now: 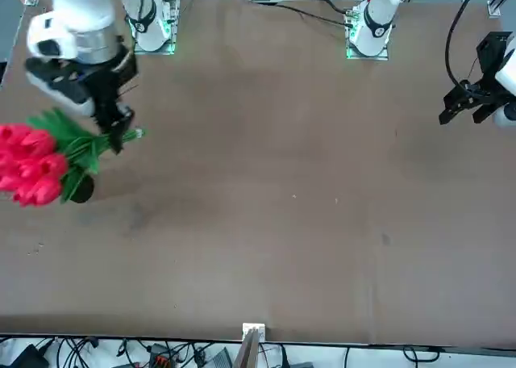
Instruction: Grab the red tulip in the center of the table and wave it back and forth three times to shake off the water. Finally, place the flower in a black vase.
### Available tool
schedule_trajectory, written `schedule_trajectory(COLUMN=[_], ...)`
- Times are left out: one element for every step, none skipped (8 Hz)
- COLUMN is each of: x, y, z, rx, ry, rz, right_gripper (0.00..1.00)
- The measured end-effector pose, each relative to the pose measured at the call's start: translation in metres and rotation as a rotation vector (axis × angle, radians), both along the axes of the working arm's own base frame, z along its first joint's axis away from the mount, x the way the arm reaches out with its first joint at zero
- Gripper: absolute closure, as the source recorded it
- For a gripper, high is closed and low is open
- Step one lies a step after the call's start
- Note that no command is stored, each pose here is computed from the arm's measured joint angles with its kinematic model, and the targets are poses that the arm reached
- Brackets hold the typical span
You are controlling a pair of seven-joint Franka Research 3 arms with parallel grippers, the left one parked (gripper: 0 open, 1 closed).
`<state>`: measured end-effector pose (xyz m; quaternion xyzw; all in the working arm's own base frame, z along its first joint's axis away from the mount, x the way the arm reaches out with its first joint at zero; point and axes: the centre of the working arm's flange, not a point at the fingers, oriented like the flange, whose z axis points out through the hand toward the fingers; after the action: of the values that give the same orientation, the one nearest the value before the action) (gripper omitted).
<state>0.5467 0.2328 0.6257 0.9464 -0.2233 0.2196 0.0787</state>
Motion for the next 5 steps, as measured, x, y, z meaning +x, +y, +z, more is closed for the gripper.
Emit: schedule_trajectory(x=[0.005,0.017,0.032,0.047,0.056], y=[-0.015,-0.05,-0.098,-0.16,-0.227], z=[0.001,0.004,0.008,0.011,0.012], rx=[-0.015,-0.039,-0.067,-0.104,-0.128], ry=[0.0,0.001,0.003,0.008,0.022], rz=[-0.024,-0.041,-0.03,-0.01,0.004], right_gripper=[0.89,0.89,0.89,0.89,0.89])
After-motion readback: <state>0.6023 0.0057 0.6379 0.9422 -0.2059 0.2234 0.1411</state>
